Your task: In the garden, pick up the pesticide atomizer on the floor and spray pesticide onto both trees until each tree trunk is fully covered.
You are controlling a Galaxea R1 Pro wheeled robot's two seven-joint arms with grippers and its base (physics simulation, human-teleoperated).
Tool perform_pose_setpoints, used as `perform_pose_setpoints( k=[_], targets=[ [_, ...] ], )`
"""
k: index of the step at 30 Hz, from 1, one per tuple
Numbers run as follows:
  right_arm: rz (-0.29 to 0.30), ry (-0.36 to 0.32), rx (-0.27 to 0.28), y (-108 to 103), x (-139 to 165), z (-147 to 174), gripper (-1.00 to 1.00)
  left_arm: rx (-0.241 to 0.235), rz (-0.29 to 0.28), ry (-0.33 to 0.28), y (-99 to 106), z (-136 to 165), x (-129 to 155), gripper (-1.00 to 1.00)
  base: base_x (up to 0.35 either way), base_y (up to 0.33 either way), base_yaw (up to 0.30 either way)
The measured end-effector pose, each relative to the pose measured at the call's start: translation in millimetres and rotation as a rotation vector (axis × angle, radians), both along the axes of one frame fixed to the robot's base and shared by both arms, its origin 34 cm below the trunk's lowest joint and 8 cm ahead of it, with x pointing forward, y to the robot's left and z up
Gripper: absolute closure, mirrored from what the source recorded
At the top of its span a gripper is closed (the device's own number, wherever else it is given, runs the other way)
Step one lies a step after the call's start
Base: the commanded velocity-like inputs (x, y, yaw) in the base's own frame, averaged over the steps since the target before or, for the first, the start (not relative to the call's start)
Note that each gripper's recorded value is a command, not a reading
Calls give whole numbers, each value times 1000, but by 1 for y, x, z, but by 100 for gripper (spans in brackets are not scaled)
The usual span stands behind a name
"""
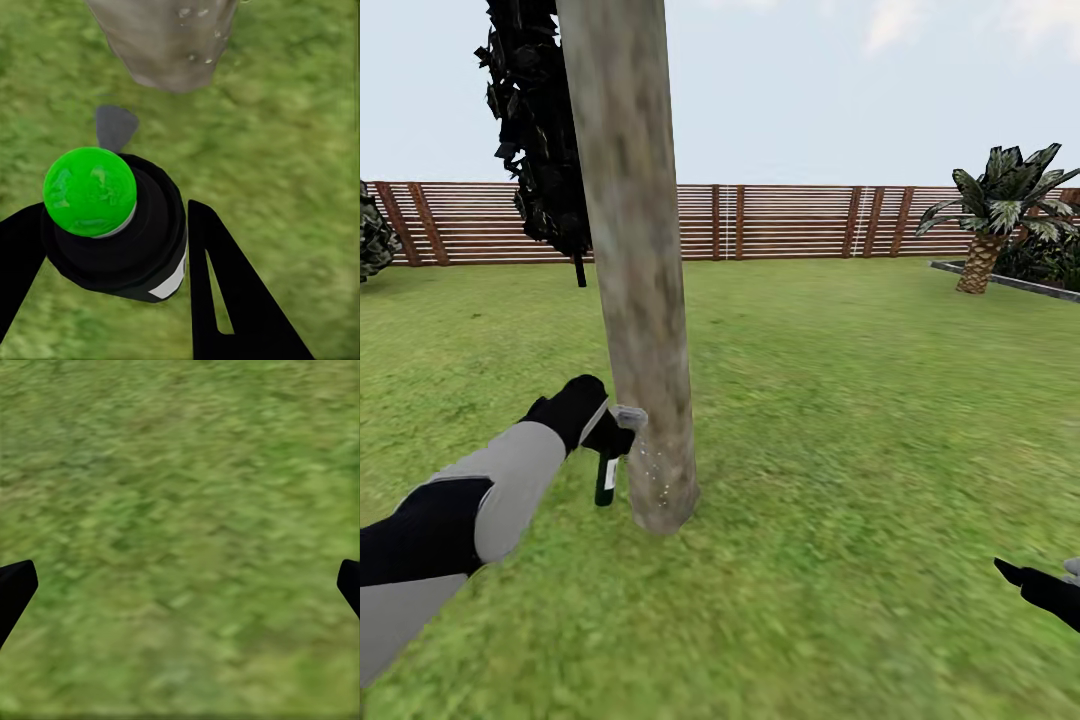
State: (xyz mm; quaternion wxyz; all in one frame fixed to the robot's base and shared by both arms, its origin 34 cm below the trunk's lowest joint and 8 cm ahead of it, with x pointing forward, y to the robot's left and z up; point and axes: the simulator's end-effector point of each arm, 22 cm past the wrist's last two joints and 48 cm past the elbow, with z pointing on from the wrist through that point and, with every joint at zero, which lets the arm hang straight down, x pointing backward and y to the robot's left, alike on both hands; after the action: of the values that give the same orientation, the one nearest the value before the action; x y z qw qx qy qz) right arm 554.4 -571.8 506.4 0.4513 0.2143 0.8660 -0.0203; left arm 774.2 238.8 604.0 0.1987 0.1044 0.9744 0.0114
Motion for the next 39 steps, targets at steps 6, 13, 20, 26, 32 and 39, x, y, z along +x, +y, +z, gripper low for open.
perform_pose_setpoints(
  k=[6, 13, 20, 26, 32, 39],
  targets=[
    [0, 0, 0, 0, 0, 0, -100, 2, 5, -42, 6, 28, 15, 100, 0, 0, 0],
    [0, 0, 0, 0, 0, 0, -100, -3, 61, -99, 48, 69, 31, 100, 0, 0, 0],
    [0, 0, 0, 0, 0, 0, -100, -80, 23, -147, 30, 110, 45, 100, 0, 0, 0],
    [0, 0, 0, 0, 0, 0, -100, -61, 12, -187, 32, 143, 55, 100, 0, 0, 0],
    [0, 1, 1, 0, 0, 0, -100, -25, 6, -114, 36, 118, 42, 100, 0, 0, 0],
    [0, 1, 1, 0, 0, 0, -100, 75, -9, 1, 54, 78, 18, 100, 0, 0, 0]
  ],
)
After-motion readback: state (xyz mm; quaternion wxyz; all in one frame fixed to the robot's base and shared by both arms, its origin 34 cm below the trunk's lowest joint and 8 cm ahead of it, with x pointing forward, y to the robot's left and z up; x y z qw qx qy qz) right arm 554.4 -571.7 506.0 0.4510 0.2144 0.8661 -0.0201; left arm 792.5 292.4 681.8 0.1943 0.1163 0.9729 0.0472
